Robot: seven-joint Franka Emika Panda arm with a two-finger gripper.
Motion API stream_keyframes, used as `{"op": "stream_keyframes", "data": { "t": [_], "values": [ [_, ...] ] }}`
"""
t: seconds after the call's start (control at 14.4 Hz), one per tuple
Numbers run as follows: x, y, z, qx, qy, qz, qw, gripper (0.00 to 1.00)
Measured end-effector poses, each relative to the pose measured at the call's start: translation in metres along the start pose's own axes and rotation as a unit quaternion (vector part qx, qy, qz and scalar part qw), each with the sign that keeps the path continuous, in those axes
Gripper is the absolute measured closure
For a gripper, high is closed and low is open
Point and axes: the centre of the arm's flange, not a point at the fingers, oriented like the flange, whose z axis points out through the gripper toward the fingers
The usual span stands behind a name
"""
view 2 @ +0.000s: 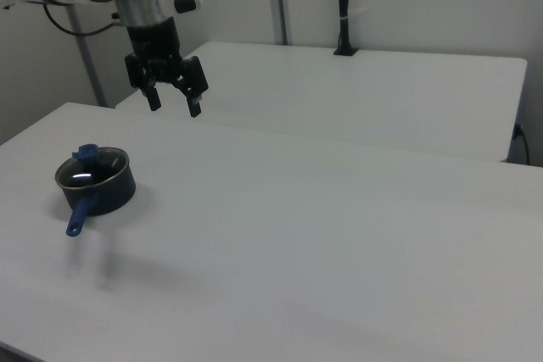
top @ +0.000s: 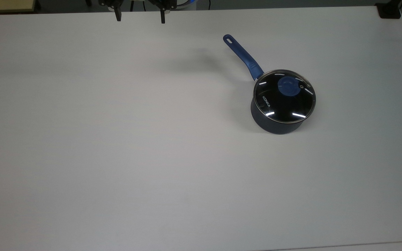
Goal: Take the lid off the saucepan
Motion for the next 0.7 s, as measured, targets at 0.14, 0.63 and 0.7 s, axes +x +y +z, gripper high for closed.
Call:
{"op": "stream_keyframes", "data": {
  "t": [0.14, 0.63, 0.7],
  "values": [
    [-0.0002, 0.0002, 0.0017, 0.0, -0.002, 0.0, 1.0, 0.0],
    [-0.0004, 0.0006, 0.0043, 0.0, -0.005, 0.001, 1.0, 0.0],
    [-0.0005, 0.0006, 0.0047, 0.0, -0.005, 0.001, 1.0, 0.0]
  ]
}}
